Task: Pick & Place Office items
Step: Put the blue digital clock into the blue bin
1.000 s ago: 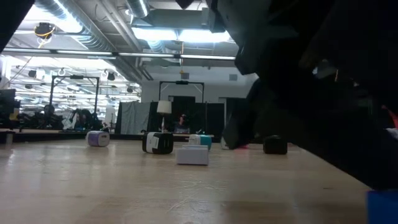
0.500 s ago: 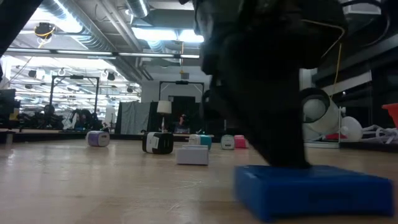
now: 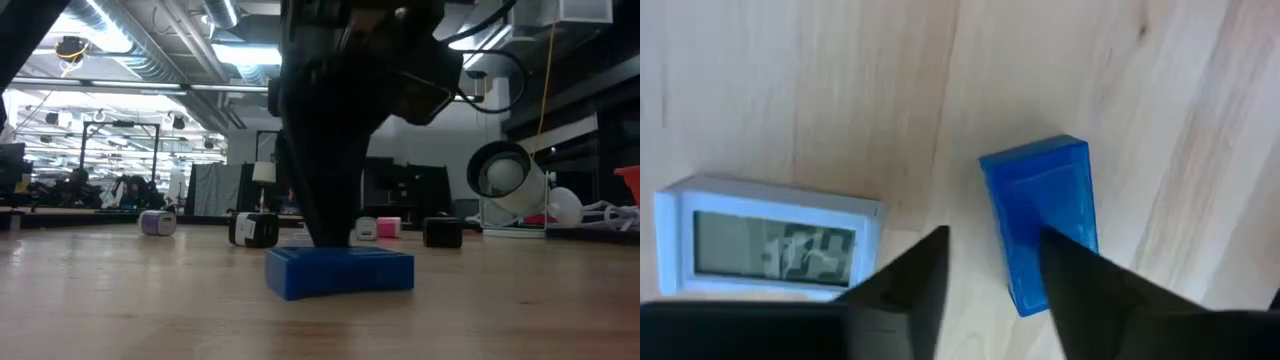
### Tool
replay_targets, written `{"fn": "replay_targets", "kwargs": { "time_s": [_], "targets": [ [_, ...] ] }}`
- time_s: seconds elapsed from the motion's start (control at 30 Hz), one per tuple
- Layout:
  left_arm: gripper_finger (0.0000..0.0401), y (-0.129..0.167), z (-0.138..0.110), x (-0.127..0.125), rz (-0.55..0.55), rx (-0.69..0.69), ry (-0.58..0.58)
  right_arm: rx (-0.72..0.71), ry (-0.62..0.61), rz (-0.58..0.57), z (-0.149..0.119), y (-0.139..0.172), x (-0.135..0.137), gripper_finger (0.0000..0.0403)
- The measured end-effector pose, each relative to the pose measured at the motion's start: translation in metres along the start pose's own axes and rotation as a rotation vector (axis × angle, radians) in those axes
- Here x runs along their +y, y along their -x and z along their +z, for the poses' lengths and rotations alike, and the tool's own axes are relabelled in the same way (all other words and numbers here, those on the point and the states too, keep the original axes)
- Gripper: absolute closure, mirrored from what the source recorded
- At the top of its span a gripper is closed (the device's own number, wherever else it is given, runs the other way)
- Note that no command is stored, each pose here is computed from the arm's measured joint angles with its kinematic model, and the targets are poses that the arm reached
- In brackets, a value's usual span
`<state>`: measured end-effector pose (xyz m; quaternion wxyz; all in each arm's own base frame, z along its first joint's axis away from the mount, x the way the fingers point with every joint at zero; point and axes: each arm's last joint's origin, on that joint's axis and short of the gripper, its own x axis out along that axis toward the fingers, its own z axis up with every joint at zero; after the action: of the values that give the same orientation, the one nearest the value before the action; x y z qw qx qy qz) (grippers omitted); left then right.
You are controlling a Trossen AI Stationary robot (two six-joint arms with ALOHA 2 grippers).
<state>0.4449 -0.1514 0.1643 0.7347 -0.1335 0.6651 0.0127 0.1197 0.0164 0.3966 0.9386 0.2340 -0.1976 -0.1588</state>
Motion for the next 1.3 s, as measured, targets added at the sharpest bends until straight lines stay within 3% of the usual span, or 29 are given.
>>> {"fn": "replay_targets", "kwargs": {
  "time_s": [0.23,0.43,0.7,1.1,1.2,1.3],
  "targets": [
    [0.0155,0.001,-0.001,-0.007,-0.020,-0.015,0.120,0.001,-0.009,0.004,0.000,0.000,0.000,0.0101],
    [0.0130,0.011,-0.004,-0.013,-0.022,-0.046,0.180,0.000,-0.006,0.008,0.000,0.000,0.000,0.0101],
    [0.0131,0.004,-0.014,-0.028,0.065,-0.102,0.205,0.000,0.001,0.008,0.000,0.000,0.000,0.0101],
    [0.0135,-0.036,-0.018,-0.029,0.147,-0.045,0.202,0.002,0.000,0.007,0.000,0.000,0.000,0.0101],
    [0.0152,-0.039,-0.018,-0.028,0.152,-0.031,0.204,0.003,-0.004,0.007,0.000,0.000,0.000,0.0101],
    [0.0197,-0.040,-0.017,-0.026,0.135,-0.010,0.224,0.003,-0.016,0.007,0.000,0.000,0.000,0.0101]
  ]
}}
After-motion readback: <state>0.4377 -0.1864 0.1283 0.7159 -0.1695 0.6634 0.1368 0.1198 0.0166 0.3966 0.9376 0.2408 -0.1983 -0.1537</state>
